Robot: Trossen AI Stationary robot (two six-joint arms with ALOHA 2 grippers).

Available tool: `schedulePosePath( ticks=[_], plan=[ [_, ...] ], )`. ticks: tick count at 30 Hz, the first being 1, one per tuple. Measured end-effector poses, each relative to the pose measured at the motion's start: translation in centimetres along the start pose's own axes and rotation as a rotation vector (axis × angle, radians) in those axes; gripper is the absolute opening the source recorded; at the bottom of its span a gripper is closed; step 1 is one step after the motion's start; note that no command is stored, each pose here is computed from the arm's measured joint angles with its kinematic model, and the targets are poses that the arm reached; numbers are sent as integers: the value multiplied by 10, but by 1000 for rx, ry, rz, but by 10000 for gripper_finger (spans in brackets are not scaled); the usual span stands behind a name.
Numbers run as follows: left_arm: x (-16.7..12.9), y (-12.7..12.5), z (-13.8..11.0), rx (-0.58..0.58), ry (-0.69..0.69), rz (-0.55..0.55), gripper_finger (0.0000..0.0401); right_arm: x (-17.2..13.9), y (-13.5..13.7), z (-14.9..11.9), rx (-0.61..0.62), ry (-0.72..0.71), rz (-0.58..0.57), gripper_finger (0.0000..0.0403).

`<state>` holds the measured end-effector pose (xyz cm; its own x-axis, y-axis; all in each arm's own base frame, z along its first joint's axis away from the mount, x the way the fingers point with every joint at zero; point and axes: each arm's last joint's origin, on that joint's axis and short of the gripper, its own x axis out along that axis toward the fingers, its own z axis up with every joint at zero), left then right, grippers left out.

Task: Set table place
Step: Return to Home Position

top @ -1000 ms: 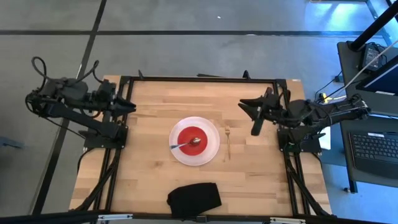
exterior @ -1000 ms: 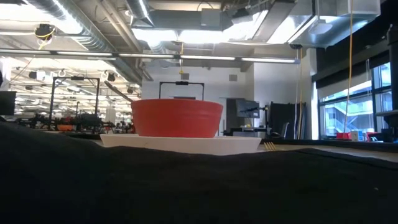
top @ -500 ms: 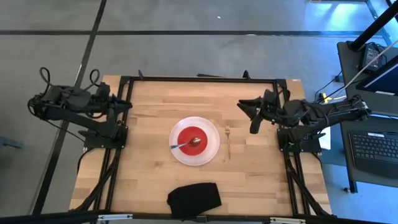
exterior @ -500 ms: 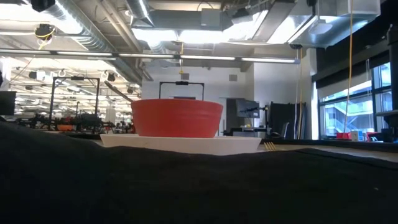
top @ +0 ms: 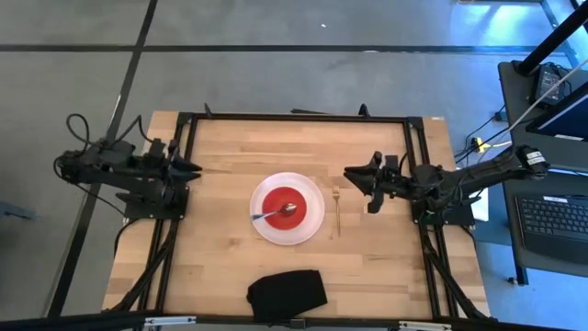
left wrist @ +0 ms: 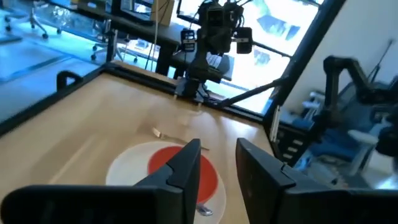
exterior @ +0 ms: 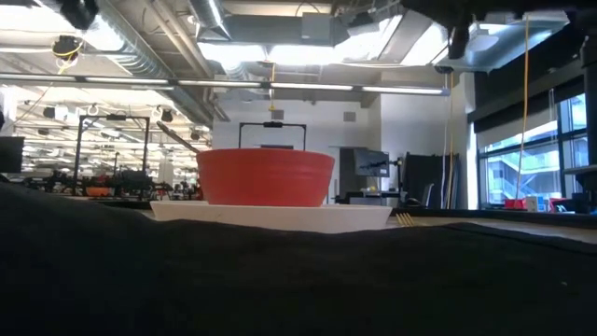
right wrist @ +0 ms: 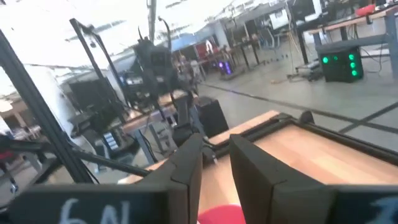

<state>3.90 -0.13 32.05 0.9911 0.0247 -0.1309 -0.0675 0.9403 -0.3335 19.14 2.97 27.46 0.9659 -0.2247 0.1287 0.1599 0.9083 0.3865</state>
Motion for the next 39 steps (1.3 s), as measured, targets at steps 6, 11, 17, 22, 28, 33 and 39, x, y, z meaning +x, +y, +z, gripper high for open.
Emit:
schedulePosePath(
  ticks=[6,11,17,22,28,33,39],
  plan=[
    [2,12,-34,-29,-158,-82,102,-18,-13,-12,30,-2,3,85],
    [18,15,-51,-24,-140,-91,99,-28,-18,-12,63,-27,13,85],
    [36,14,-66,17,-234,-201,88,-39,-25,-18,70,-29,14,85],
    [49,17,-83,22,-230,-204,81,-43,-29,-22,102,-26,17,85],
    [57,19,-95,8,-278,-238,74,-47,-28,-15,81,-58,61,85],
    [64,22,-107,-3,-292,-247,69,-49,-28,-12,64,-73,66,85],
    [70,26,-120,-18,-270,-243,78,-49,-28,-14,58,-59,61,85]
  ],
)
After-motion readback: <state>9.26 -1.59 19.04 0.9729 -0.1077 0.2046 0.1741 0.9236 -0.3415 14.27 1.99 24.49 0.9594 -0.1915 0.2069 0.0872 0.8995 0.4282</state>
